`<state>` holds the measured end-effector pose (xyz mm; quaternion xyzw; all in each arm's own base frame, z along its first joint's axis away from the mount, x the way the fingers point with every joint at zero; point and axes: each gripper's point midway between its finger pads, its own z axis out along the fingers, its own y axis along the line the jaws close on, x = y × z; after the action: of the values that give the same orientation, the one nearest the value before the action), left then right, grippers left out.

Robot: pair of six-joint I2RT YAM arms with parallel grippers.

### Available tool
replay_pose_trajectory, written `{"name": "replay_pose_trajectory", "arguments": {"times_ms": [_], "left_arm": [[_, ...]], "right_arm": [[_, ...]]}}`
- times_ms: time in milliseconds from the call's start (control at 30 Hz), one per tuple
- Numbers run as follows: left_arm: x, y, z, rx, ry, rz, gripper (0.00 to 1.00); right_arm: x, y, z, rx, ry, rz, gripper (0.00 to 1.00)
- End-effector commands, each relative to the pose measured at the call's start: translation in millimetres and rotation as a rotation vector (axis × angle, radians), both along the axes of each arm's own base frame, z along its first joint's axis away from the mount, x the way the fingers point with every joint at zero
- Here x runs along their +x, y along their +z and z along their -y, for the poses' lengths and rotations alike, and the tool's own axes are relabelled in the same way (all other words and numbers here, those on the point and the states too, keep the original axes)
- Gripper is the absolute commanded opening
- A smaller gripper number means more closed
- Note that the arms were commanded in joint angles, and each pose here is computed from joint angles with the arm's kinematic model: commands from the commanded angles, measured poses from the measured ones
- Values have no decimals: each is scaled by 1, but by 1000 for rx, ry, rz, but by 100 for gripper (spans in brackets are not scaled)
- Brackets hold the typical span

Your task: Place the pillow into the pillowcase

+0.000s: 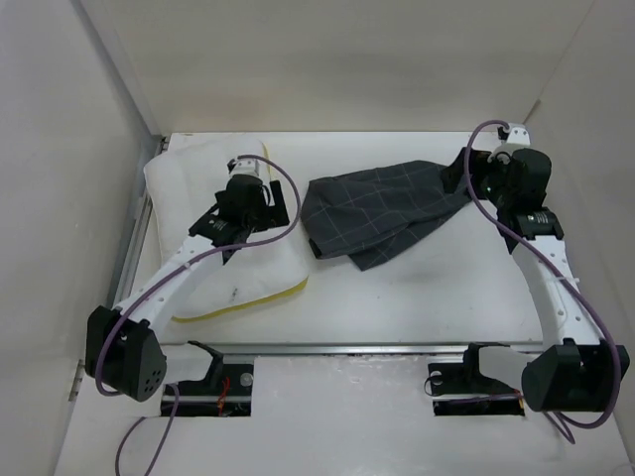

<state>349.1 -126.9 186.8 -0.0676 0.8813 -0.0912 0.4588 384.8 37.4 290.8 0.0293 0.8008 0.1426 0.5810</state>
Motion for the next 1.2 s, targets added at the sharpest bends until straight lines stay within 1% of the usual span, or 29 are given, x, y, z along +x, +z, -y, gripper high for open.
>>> {"name": "replay_pose_trajectory", "arguments": {"times_ms": [0,67,133,267,300,333,400,433,467,500,533,567,633,667,700,767,800,900,933,967,1000,1033,1100,1133,1167], "left_arm": [[-34,-33,5,37,-2,-161,100],[-46,-44,5,57,17,-218,100],[-65,-67,2,100,9,-303,100],[-78,-97,-4,124,41,-396,100],[-75,-99,0,112,33,-394,100],[-75,-112,0,127,34,-419,100],[-63,-120,9,115,20,-405,100],[-64,-139,12,128,11,-453,94],[-54,-140,19,118,-4,-443,80],[-51,-144,21,133,-12,-455,63],[-44,-147,25,131,-13,-452,44],[-32,-149,26,155,-11,-436,1],[-11,-138,31,165,1,-385,0],[1,-126,35,161,0,-342,0],[21,-104,43,141,1,-270,0],[40,-73,45,150,-9,-168,0],[57,-42,43,116,7,-92,0],[87,10,43,67,5,44,0],[99,46,44,36,13,124,0],[106,64,37,38,33,164,0],[112,84,32,47,64,208,0],[121,109,27,48,86,255,0],[126,125,20,56,105,277,0],[133,121,13,69,129,266,0],[139,124,2,72,153,266,0]], "right_arm": [[-5,25,-14,21,65,87,100],[-10,14,-19,30,95,67,100],[-11,5,-19,31,94,47,100],[-11,-21,-24,39,113,-22,100],[-9,-25,-24,40,112,-34,100],[-8,-28,-26,44,125,-44,100],[-8,-28,-26,45,125,-44,100],[-9,-28,-30,44,136,-44,100],[-9,-31,-31,44,136,-45,100],[-8,-31,-29,41,126,-45,100],[-11,-33,-31,38,126,-47,100],[-11,-34,-29,35,118,-47,100],[-11,-39,-26,29,99,-58,100],[-12,-45,-30,29,109,-70,100],[-12,-45,-31,15,110,-68,100],[-9,-60,-36,-10,88,-104,100],[-8,-65,-38,-33,88,-111,100],[-5,-88,-51,-97,91,-167,100],[-3,-90,-56,-106,94,-172,100],[-1,-90,-64,-126,91,-170,100],[1,-103,-68,-149,101,-201,100],[3,-106,-71,-155,102,-207,100],[10,-112,-79,-164,113,-219,100],[12,-130,-81,-161,121,-268,100],[15,-132,-86,-164,130,-273,100]]}}
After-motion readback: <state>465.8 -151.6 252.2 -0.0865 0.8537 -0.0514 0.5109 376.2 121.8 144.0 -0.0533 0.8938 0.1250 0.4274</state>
